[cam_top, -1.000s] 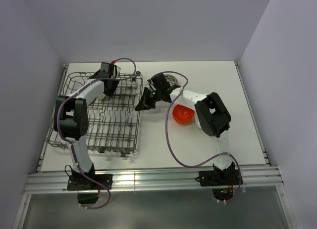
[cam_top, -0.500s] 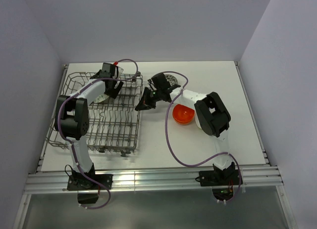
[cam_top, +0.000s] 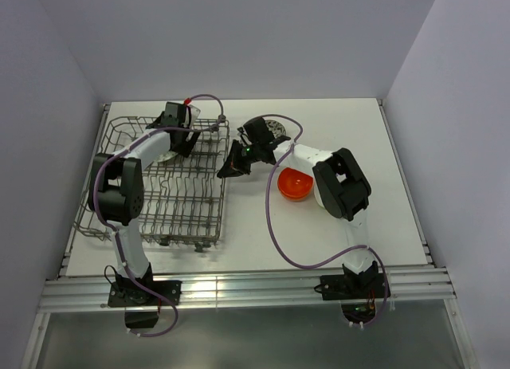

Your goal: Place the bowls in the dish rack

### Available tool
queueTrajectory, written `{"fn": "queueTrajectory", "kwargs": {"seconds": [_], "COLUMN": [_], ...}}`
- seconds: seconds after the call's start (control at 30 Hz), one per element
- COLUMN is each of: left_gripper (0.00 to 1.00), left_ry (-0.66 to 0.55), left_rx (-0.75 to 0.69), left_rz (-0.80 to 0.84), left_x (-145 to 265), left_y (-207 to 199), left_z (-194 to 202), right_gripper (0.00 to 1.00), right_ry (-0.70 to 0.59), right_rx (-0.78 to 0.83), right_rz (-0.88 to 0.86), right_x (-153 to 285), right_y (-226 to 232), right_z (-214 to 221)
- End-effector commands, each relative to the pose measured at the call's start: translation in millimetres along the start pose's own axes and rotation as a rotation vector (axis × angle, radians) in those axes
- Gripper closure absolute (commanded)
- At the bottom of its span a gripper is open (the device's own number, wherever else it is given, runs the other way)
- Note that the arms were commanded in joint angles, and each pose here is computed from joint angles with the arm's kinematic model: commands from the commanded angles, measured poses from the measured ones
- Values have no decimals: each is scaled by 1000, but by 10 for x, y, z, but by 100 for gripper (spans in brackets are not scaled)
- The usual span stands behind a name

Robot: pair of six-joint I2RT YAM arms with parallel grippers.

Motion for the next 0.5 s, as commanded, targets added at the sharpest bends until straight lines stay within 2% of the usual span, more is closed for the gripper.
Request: {"fn": "queueTrajectory", "kwargs": {"seconds": [0.0, 0.07, 0.17, 0.2, 0.27, 0.3, 0.37, 0.4, 0.47], "left_gripper": [4, 10, 24, 35, 47, 56, 63, 72, 78], "left_ry": [70, 67, 54, 55, 45, 44, 32, 26, 20], "left_rx": [15, 26, 40, 41, 47, 47, 44, 43, 33], "left_rz": [7, -20, -33, -31, -28, -29, -42, -46, -64], "left_x": [-165, -198, -203, -203, -173, -160, -106, -82, -34], "left_y": [-127, -109, -103, -111, -103, -97, -49, -27, 30], "left_z": [246, 258, 257, 266, 243, 241, 203, 186, 164], "right_gripper": [100, 100, 100, 100, 100, 100, 100, 100, 100], "right_ry": [10, 9, 9, 8, 8, 6, 8, 6, 5], "right_rx": [77, 77, 75, 77, 78, 77, 78, 79, 78], "right_rz": [-19, -16, -13, -15, -15, -14, -12, -12, -10], "right_x": [24, 21, 24, 25, 25, 24, 22, 21, 16], "right_y": [56, 41, 35, 43, 43, 42, 36, 37, 30], "right_z": [-31, -31, -28, -31, -32, -34, -33, -37, -39]}}
Point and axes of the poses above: each gripper's point midway between its finger pads, its own x axis back along the fingers, its own y axis along the line the jaws close on, z = x × y, the point moved 1 cm from there along x, back along the fingers, and after that the axes turned 9 degrees about -x, right-handed, at the moved point
